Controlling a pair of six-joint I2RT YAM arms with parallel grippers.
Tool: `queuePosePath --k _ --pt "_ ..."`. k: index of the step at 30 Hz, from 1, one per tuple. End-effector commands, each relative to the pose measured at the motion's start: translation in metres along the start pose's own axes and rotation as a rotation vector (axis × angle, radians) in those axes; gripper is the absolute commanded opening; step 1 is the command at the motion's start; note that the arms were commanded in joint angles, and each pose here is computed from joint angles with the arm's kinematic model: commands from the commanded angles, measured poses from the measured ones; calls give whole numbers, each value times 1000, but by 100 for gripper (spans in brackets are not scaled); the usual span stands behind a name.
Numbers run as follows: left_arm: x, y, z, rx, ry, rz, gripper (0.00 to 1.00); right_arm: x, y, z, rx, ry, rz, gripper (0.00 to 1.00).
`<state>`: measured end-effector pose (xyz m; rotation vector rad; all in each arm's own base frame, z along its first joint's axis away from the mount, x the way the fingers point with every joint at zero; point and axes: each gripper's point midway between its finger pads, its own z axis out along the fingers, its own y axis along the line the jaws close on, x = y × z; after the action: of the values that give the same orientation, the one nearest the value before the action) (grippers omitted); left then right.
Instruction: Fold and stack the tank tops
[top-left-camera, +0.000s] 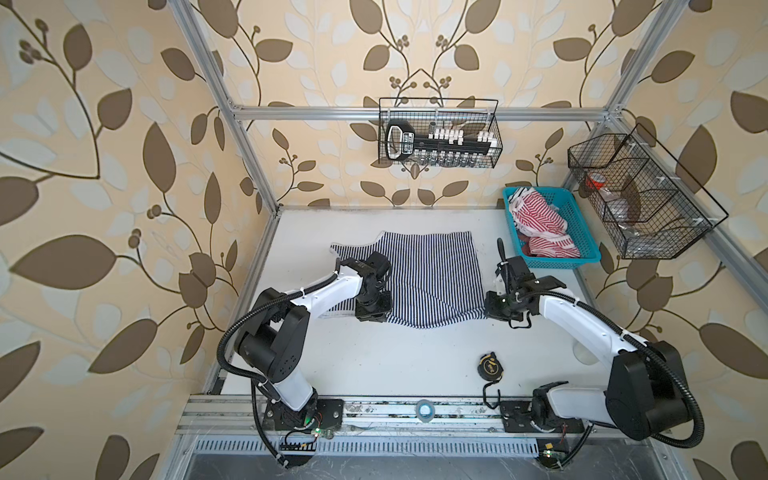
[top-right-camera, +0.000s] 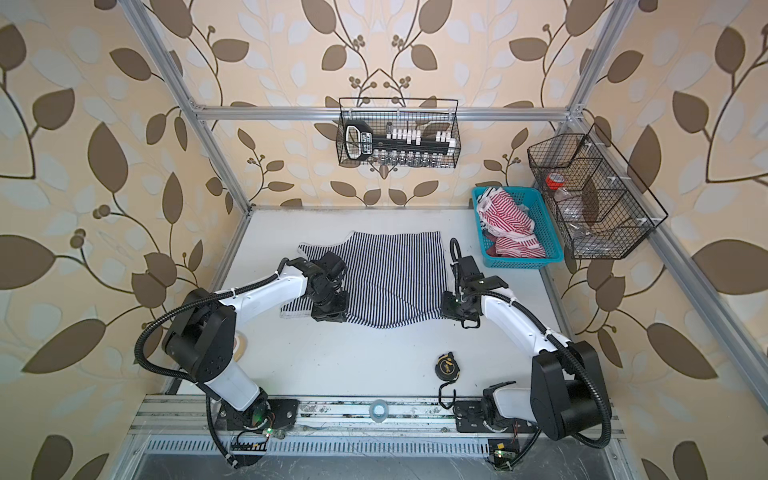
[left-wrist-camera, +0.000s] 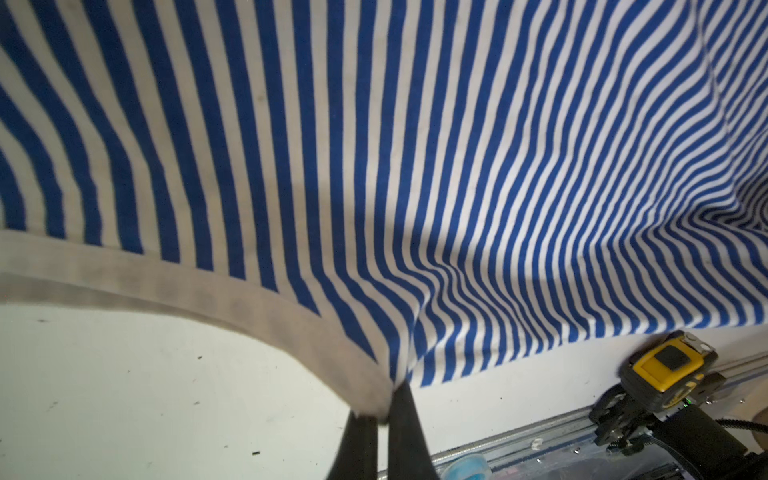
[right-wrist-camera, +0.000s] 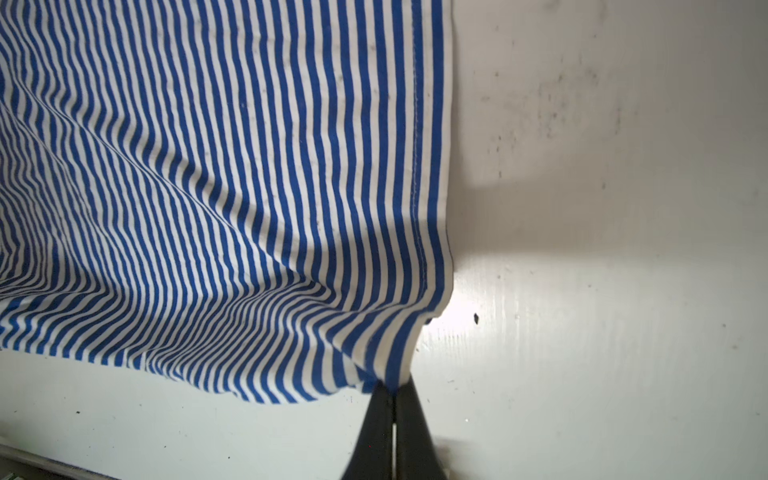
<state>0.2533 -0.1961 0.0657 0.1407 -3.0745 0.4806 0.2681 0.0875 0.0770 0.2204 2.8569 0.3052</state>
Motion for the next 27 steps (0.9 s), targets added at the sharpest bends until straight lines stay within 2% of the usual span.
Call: queuePosePath --k 1,18,27 --pt "-10 4 -10 -22 -10 15 0 -5 5 1 -11 24 -38 0" --pt "-43 10 -10 -25 21 24 0 -18 3 20 -12 98 -64 0" --pt "-59 5 -17 -21 21 52 0 -33 1 21 -3 98 -58 0"
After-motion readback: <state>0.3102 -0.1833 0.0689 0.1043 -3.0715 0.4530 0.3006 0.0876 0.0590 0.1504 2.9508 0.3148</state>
